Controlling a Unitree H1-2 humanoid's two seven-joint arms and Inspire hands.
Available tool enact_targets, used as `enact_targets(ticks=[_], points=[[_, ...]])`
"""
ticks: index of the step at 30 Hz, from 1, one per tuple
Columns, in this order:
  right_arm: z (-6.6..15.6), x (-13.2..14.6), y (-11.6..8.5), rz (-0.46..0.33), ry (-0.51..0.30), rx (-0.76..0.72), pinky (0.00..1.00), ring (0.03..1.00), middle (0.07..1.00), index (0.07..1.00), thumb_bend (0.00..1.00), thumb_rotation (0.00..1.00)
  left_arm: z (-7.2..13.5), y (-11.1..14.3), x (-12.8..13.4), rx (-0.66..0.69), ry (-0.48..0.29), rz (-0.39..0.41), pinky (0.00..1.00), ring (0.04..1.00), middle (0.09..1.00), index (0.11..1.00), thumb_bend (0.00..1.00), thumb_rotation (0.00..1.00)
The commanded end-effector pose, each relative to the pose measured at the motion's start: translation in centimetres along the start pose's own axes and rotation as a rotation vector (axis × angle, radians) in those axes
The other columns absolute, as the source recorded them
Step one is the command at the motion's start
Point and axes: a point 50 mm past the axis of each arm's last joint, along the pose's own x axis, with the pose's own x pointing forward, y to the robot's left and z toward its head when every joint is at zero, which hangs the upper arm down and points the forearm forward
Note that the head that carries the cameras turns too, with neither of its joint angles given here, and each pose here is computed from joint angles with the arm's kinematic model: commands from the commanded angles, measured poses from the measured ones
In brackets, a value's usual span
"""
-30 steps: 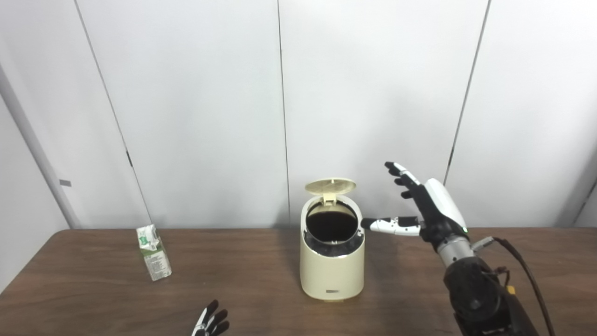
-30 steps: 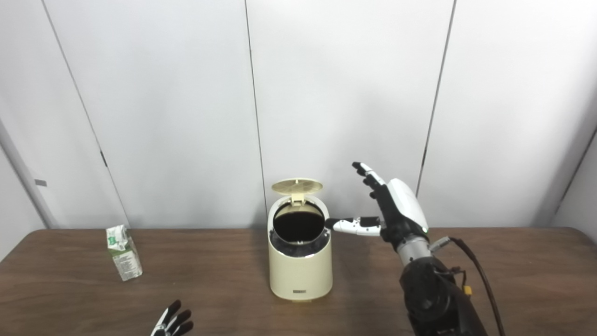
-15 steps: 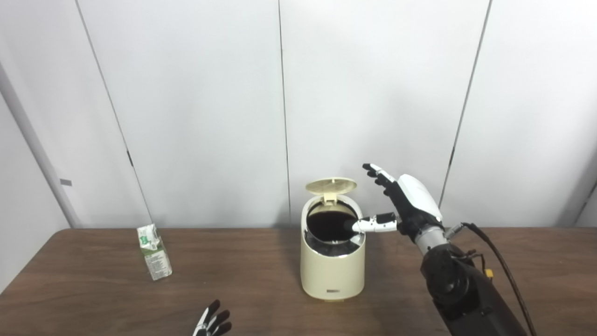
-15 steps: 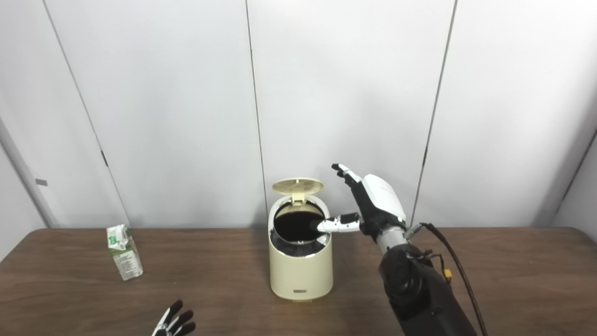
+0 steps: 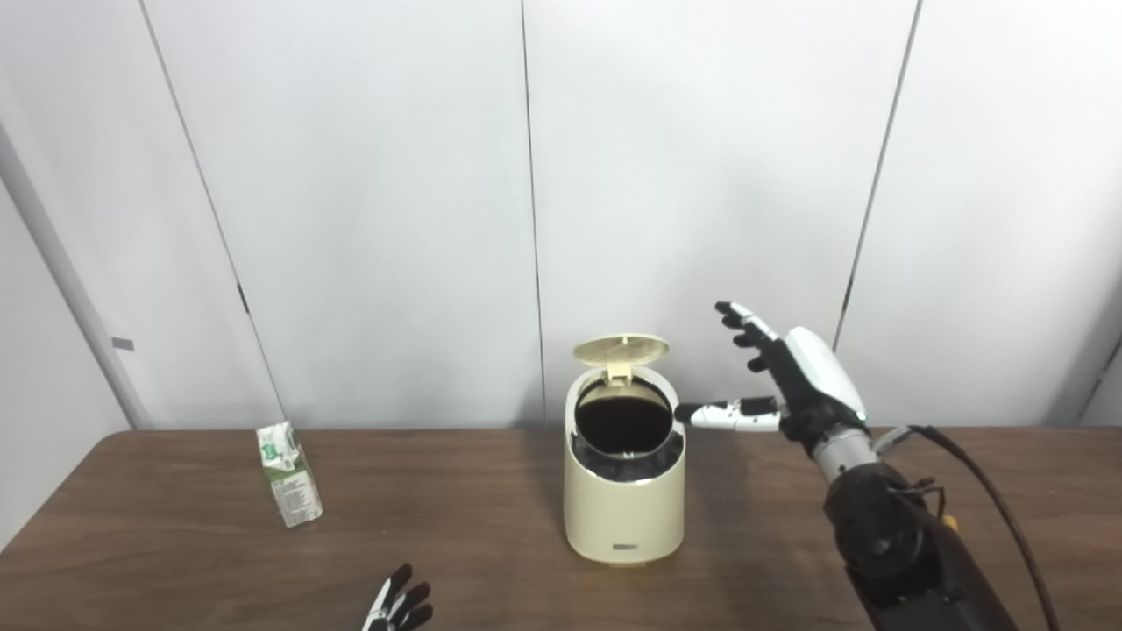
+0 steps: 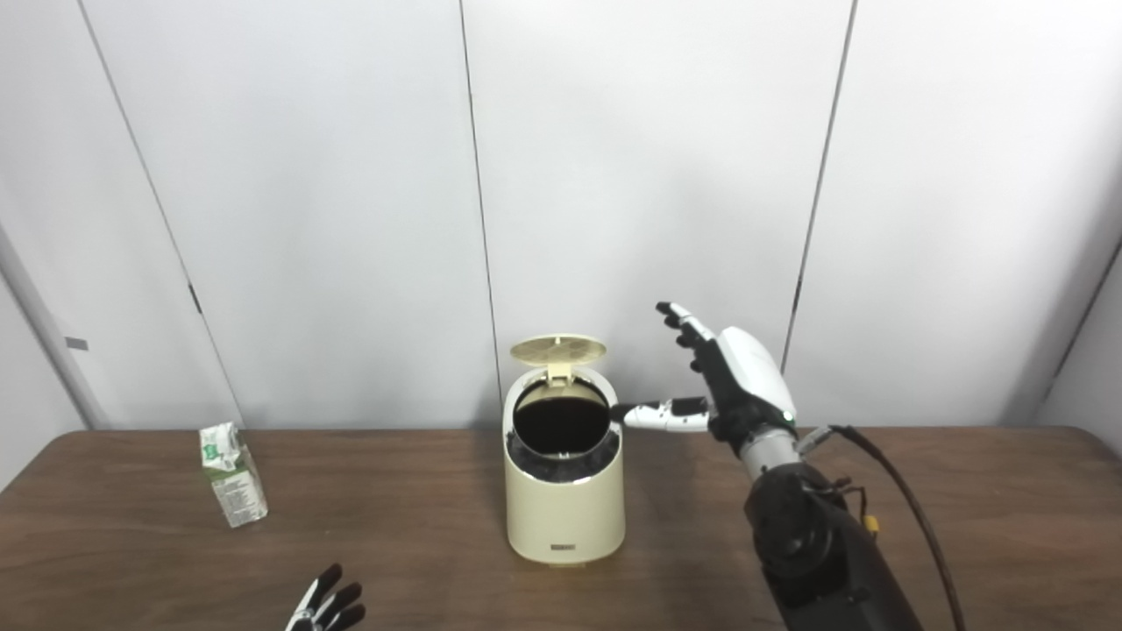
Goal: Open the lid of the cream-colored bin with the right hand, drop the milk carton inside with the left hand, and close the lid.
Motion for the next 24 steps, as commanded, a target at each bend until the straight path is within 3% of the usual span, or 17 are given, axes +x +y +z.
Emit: enact_targets(ticks=[1, 3, 6, 10, 13, 19, 21, 24], points=[[1.2, 0.5, -2.4, -0.065, -0.021, 0.055, 0.72, 0.858, 0.906, 0.918, 0.67, 0.39, -1.5, -0.1, -3.0, -0.016, 0.089, 0.017, 0.8, 0.879, 0.91, 1.0, 0.23, 0.41], [0.3, -0.4, -2.9, -0.066, 0.012, 0.096, 0.73, 0.864, 0.905, 0.91, 0.67, 0.38, -1.5, -0.1, -3.0, -0.015, 0.086, 0.015, 0.8, 0.878, 0.91, 1.0, 0.23, 0.41], [-1.3, -2.5, -3.6, -0.051, 0.053, 0.146, 0.73, 0.854, 0.89, 0.903, 0.67, 0.46, -1.4, 0.0, -3.1, -0.017, 0.086, 0.017, 0.79, 0.873, 0.909, 0.998, 0.23, 0.41], [-3.8, -6.0, -3.6, -0.016, 0.108, 0.283, 0.81, 0.877, 0.888, 0.896, 0.66, 0.49, -1.3, 0.4, -3.1, -0.015, 0.082, 0.019, 0.8, 0.871, 0.907, 0.996, 0.23, 0.41], [-5.3, -8.7, -3.1, -0.025, 0.138, 0.388, 0.83, 0.881, 0.896, 0.893, 0.7, 0.5, -1.1, 0.7, -3.1, -0.015, 0.083, 0.021, 0.8, 0.87, 0.909, 0.996, 0.23, 0.42], [-6.4, -14.0, -1.4, -0.071, 0.147, 0.607, 0.81, 0.843, 0.893, 0.874, 0.65, 0.47, -0.7, 1.4, -3.3, -0.014, 0.072, 0.026, 0.81, 0.87, 0.912, 0.996, 0.23, 0.41], [-6.3, -15.3, -1.1, -0.065, 0.131, 0.623, 0.82, 0.852, 0.904, 0.881, 0.56, 0.52, -0.6, 1.7, -3.3, -0.009, 0.067, 0.024, 0.8, 0.868, 0.911, 0.992, 0.24, 0.42], [-6.4, -17.2, -0.8, -0.043, 0.129, 0.603, 0.86, 0.891, 0.929, 0.908, 0.55, 0.68, -0.6, 1.9, -3.2, -0.011, 0.062, 0.03, 0.8, 0.868, 0.911, 0.99, 0.25, 0.43]])
